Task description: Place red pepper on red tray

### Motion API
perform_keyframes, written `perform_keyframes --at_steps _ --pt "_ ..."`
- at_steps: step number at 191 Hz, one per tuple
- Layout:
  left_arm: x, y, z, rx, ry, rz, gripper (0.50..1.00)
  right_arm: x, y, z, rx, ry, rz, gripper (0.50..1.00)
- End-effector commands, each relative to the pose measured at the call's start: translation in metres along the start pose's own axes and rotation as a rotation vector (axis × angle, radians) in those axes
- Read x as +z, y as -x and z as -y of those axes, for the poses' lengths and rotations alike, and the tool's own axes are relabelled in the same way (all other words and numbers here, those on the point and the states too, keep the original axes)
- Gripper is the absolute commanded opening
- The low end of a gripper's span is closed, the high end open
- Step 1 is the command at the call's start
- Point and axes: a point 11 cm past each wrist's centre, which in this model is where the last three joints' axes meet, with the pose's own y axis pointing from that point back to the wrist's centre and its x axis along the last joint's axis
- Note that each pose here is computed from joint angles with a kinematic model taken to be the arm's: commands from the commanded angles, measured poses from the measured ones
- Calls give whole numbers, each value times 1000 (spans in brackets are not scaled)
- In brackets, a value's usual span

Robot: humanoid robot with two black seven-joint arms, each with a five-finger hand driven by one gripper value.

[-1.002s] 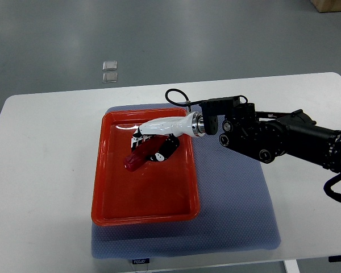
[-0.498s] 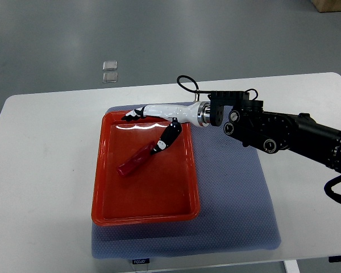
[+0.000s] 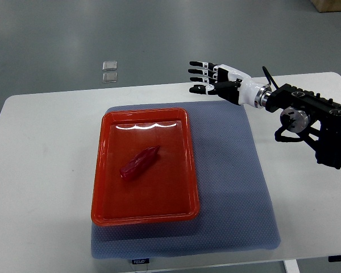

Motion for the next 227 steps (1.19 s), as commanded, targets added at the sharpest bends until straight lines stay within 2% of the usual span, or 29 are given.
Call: perform_keyframes --at_steps 1,53,107,227 --pt "0 0 0 0 1 0 1000 17 -22 -9 87 13 192 909" --pt "0 0 0 0 -1 0 1000 28 -39 -19 151 -57 431 911" --pt "0 0 0 0 -1 0 1000 49 -34 -20 163 -46 467 913" --pt "0 0 0 0 1 0 1000 51 -35 -22 162 -42 463 913"
